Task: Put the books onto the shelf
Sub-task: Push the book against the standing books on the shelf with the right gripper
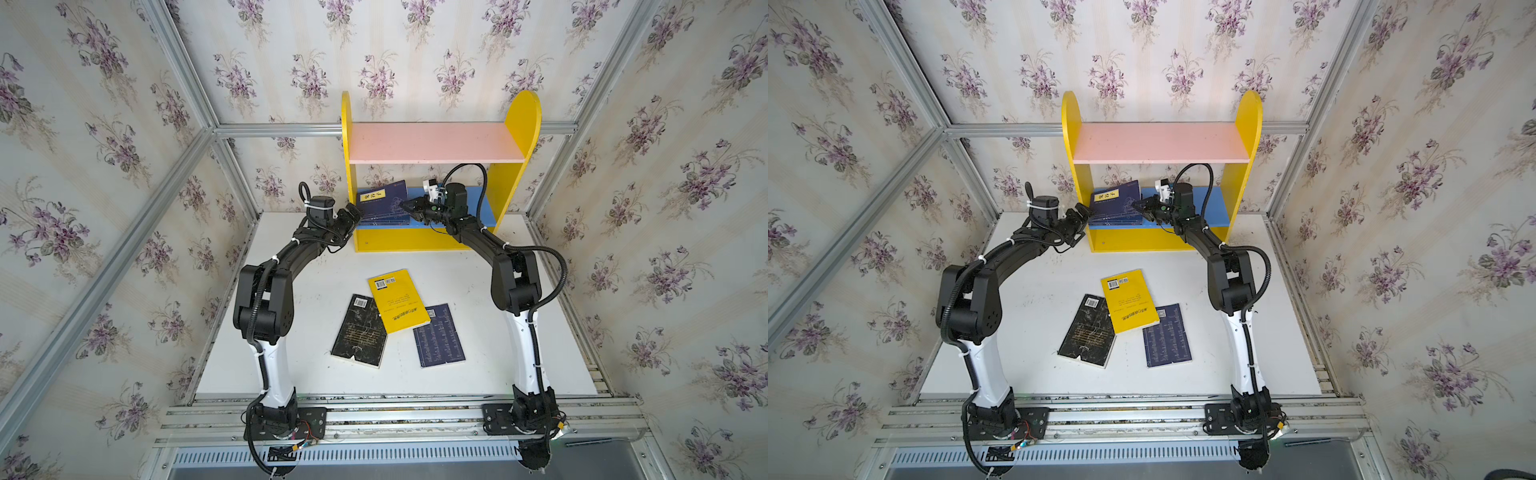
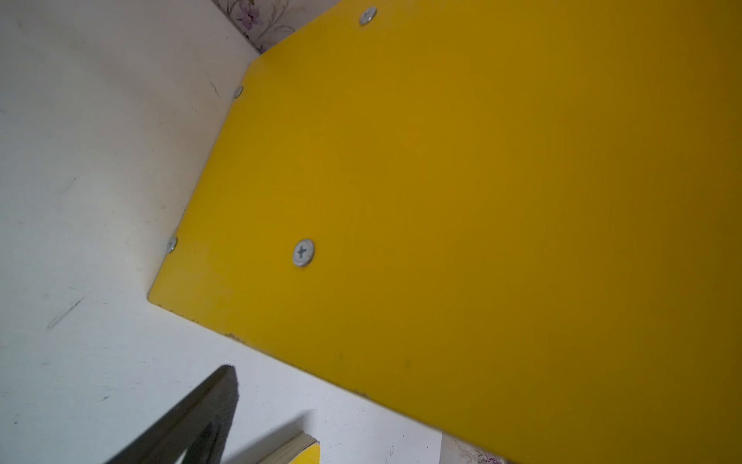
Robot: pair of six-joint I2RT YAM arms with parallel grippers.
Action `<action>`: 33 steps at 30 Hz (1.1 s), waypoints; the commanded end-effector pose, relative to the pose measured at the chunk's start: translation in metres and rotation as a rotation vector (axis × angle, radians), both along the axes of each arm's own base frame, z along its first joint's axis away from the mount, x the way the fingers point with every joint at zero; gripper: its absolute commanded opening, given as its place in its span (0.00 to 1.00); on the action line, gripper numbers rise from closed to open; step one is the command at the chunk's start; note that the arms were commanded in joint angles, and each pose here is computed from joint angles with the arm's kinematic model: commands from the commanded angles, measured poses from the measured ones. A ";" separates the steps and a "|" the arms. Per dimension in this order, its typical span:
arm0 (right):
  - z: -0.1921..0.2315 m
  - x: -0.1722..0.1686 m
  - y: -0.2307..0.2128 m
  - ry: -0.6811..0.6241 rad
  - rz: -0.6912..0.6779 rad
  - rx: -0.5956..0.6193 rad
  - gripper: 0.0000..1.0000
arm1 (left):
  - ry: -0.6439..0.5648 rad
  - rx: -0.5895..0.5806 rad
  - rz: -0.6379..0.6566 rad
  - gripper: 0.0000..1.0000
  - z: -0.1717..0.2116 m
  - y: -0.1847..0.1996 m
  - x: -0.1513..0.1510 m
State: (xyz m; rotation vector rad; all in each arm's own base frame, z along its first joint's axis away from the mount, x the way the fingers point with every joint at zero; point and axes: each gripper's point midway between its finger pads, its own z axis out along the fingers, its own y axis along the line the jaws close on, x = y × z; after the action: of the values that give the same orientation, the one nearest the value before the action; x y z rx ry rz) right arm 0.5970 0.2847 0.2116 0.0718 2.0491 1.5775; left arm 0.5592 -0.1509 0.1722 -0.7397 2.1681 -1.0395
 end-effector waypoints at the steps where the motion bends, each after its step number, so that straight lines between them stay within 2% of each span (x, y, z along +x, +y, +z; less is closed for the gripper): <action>1: 0.006 -0.001 0.005 -0.043 0.020 0.016 0.05 | 0.017 -0.001 0.057 0.99 -0.011 0.007 0.005; 10: 0.001 -0.004 0.006 -0.035 0.030 0.000 0.08 | 0.100 0.015 0.145 0.99 -0.043 0.021 -0.001; 19: 0.001 0.002 -0.009 -0.031 -0.021 -0.048 0.35 | 0.139 0.016 0.154 0.99 -0.053 0.023 -0.007; 22: 0.001 0.004 -0.018 -0.032 -0.042 -0.082 0.38 | 0.140 0.018 0.153 0.99 -0.053 0.023 -0.007; 26: 0.003 0.007 -0.028 -0.037 -0.062 -0.104 0.37 | 0.140 0.018 0.154 0.99 -0.053 0.024 -0.007; 31: 0.005 0.008 -0.028 -0.043 -0.054 -0.119 0.24 | 0.137 0.017 0.157 0.99 -0.051 0.025 -0.005; 33: 0.006 0.008 -0.027 -0.045 -0.053 -0.118 0.22 | 0.137 0.017 0.159 0.99 -0.051 0.026 -0.005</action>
State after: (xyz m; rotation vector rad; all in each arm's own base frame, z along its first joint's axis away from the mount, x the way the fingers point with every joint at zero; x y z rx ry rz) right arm 0.6048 0.2562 0.2083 0.0863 2.1043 1.4211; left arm 0.5561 -0.1497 0.1440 -0.8396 2.1731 -1.0526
